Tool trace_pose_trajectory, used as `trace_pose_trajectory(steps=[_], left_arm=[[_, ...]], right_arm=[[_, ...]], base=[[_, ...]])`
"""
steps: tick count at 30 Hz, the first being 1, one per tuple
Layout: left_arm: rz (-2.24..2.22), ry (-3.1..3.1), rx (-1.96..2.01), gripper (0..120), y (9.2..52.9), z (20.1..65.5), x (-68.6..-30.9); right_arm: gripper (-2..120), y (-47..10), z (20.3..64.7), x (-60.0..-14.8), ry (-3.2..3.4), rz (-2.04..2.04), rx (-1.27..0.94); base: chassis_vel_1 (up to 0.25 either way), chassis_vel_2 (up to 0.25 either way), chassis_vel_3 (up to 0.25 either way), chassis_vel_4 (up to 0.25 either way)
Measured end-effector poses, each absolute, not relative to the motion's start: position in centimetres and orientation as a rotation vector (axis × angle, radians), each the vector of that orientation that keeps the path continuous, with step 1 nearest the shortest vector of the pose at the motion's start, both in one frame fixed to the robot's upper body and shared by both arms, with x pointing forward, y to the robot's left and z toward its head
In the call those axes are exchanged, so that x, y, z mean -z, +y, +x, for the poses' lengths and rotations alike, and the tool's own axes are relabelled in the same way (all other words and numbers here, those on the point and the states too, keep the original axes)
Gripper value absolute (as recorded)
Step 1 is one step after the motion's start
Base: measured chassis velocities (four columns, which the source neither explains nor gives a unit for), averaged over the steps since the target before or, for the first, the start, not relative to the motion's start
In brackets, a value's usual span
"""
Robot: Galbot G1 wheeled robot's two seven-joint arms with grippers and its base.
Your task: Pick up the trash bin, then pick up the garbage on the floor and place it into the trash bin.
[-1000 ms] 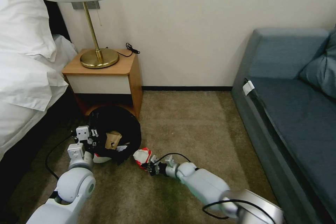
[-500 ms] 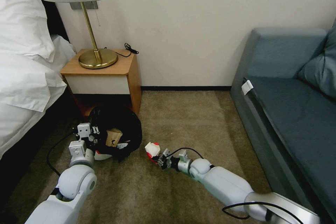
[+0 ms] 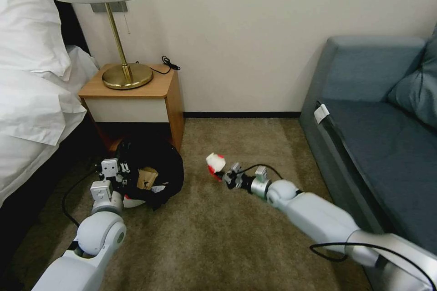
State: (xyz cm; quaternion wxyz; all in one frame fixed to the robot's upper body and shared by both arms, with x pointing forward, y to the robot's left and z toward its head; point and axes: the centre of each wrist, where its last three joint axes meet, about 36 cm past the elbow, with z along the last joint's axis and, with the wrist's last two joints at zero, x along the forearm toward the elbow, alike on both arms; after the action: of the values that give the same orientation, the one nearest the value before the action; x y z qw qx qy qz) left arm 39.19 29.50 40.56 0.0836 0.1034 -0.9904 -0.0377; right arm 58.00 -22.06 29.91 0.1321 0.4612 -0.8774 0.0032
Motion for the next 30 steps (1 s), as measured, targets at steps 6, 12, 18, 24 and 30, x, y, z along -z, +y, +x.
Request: trace_pose_trajectory(steps=[6,12,18,24,30], left_arm=[[0.308,-2.959,0.105,5,29.5,39.3,-40.7],[0.308,-2.959,0.099,5,29.6,39.3,-40.7],[0.298,-2.966,0.083,5,29.5,39.1,-41.0],[0.296,-2.979,0.072,5,29.4,39.3,-41.5],[0.291,-2.985,0.063,5,29.1,39.2,-41.8]], right_arm=[[0,-20.5,58.7,-36.4,-2.631,1.417,0.141],[0,-16.4,58.9,-41.7,-2.643,1.577,0.260],[0,-9.2,58.1,-44.0,-2.562,1.733,0.424],[0,-4.7,56.2,-43.3,-2.467,1.812,0.510],[0,-3.0,54.3,-40.8,-2.413,1.784,0.560]], base=[[0.000,0.000,0.000,0.000],[0.000,0.000,0.000,0.000],[0.000,0.000,0.000,0.000],[0.000,0.000,0.000,0.000],[0.000,0.000,0.000,0.000]])
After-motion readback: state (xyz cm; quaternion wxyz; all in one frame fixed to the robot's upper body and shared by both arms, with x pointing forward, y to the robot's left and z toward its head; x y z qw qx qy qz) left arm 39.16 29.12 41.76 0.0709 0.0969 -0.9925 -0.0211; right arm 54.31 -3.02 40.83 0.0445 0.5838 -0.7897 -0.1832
